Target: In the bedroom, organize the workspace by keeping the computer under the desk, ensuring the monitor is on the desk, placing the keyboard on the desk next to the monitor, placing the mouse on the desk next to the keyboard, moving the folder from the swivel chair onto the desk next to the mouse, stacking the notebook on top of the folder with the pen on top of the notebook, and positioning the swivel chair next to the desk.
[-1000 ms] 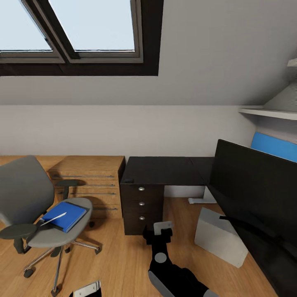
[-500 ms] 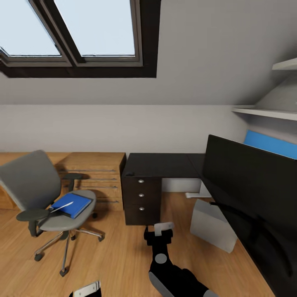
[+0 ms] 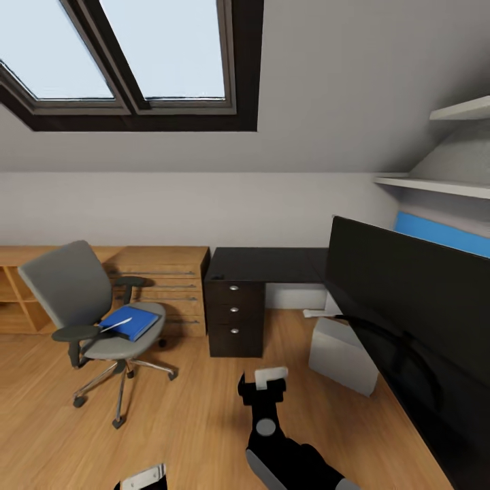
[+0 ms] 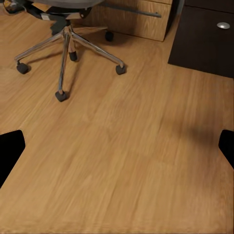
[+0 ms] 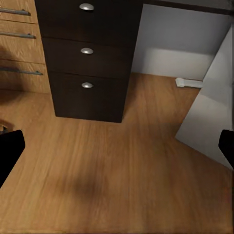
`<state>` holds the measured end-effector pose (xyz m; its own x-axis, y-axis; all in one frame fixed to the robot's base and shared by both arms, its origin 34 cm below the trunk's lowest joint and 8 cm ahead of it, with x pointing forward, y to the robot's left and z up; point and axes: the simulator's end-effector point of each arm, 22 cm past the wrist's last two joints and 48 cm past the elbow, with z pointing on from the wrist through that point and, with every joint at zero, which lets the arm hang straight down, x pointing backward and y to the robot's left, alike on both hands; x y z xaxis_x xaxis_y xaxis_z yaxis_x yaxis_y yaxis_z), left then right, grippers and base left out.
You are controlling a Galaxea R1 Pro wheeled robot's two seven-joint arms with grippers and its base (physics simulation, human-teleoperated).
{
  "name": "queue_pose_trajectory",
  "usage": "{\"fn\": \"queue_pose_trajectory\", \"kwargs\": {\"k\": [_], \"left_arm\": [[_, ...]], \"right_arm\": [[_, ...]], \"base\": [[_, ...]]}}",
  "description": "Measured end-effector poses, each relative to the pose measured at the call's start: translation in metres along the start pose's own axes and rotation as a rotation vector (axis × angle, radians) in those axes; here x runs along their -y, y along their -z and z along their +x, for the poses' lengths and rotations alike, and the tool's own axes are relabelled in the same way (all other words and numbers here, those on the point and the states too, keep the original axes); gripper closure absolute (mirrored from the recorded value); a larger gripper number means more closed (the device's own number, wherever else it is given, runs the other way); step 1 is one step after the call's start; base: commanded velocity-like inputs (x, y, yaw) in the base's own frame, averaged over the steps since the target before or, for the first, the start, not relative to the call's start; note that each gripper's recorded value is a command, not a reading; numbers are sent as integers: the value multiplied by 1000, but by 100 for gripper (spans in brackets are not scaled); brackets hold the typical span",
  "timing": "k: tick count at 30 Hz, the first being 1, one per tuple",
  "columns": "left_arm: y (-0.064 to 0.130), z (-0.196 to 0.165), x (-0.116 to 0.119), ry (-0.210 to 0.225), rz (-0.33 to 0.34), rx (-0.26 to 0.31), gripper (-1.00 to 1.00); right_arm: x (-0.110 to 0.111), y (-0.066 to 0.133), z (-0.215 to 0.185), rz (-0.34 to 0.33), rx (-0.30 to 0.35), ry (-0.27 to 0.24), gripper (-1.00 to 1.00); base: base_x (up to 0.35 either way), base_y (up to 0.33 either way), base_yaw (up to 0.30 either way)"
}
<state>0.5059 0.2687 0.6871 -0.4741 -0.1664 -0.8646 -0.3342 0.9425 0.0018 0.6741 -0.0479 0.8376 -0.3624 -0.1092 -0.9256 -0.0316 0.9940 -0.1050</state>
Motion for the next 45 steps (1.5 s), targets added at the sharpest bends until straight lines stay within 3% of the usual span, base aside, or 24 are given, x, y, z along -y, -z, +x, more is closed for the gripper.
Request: {"fn": "queue_pose_trajectory", "kwargs": {"k": [14, 23, 28, 30, 34, 35, 36, 40, 45], "left_arm": [[0, 0, 0, 0, -1, 0, -100], [0, 0, -2, 1, -4, 0, -100], [0, -1, -2, 3, -6, 3, -100], [0, -1, -2, 3, -6, 4, -100], [0, 0, -2, 3, -6, 2, -100], [0, 0, -2, 3, -6, 1, -100], [1, 8, -3, -2, -8, -14, -100], [2, 11, -3, -5, -10, -22, -100], [3, 19, -4, -11, -12, -38, -100]], "right_arm": [[14, -6, 8, 34, 64, 76, -100], [24, -9, 18, 52, 72, 99, -100], [48, -14, 65, 54, 44, 140, -100], [74, -14, 117, 37, -13, 195, -100], [111, -2, 168, 13, -51, 235, -100], [115, -1, 171, 15, -54, 236, -100], [143, 9, 194, 64, -90, 191, -100], [169, 13, 206, 105, -112, 183, -100], [181, 13, 208, 118, -113, 186, -100]], "base": [[-338, 0, 0], [-338, -10, 0], [-331, -122, 0], [-308, -181, 0], [-269, -226, 0], [-164, -300, 0], [-152, -305, 0], [-69, -323, 0], [-14, -338, 0]]}}
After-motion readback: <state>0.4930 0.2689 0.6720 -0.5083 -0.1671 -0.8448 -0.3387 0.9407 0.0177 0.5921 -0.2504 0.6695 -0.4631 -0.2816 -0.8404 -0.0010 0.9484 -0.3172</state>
